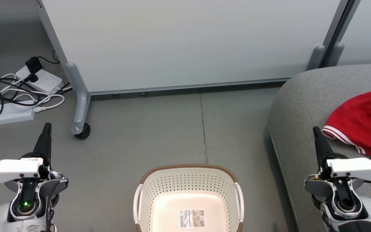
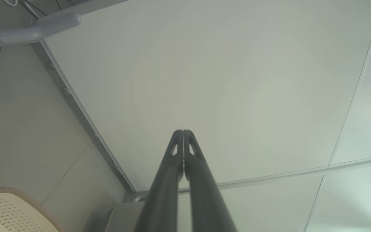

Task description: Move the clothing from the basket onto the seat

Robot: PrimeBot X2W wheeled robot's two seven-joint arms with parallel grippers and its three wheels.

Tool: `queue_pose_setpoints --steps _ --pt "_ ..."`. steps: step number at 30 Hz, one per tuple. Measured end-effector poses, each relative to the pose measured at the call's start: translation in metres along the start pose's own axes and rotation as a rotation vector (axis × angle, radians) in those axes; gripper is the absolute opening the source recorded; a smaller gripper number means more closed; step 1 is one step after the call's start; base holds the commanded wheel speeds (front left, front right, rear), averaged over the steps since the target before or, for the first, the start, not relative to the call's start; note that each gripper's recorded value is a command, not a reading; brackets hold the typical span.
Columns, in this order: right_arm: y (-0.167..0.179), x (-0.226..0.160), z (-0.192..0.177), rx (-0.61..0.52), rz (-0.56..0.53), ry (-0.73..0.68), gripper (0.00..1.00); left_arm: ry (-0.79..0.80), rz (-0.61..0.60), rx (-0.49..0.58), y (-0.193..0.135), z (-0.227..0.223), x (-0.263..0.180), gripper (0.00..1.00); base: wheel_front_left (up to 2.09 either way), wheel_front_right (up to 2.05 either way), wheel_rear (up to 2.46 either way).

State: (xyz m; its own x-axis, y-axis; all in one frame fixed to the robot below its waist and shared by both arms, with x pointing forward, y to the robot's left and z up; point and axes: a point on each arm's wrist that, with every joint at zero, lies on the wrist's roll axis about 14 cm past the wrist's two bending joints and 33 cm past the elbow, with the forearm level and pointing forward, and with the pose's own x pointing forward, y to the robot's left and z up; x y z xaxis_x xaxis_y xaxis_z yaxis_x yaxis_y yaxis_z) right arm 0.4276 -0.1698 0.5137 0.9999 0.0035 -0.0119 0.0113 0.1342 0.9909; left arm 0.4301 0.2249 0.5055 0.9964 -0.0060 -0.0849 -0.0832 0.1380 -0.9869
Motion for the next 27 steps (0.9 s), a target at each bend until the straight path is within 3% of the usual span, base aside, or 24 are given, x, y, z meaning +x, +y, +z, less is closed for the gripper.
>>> queue_pose_setpoints --steps 27 --pt "0.002 0.011 0.002 0.139 -0.011 -0.017 0.0 0.009 -0.061 -0.148 -0.014 0.0 0.01 0.0 0.0 0.0 0.0"
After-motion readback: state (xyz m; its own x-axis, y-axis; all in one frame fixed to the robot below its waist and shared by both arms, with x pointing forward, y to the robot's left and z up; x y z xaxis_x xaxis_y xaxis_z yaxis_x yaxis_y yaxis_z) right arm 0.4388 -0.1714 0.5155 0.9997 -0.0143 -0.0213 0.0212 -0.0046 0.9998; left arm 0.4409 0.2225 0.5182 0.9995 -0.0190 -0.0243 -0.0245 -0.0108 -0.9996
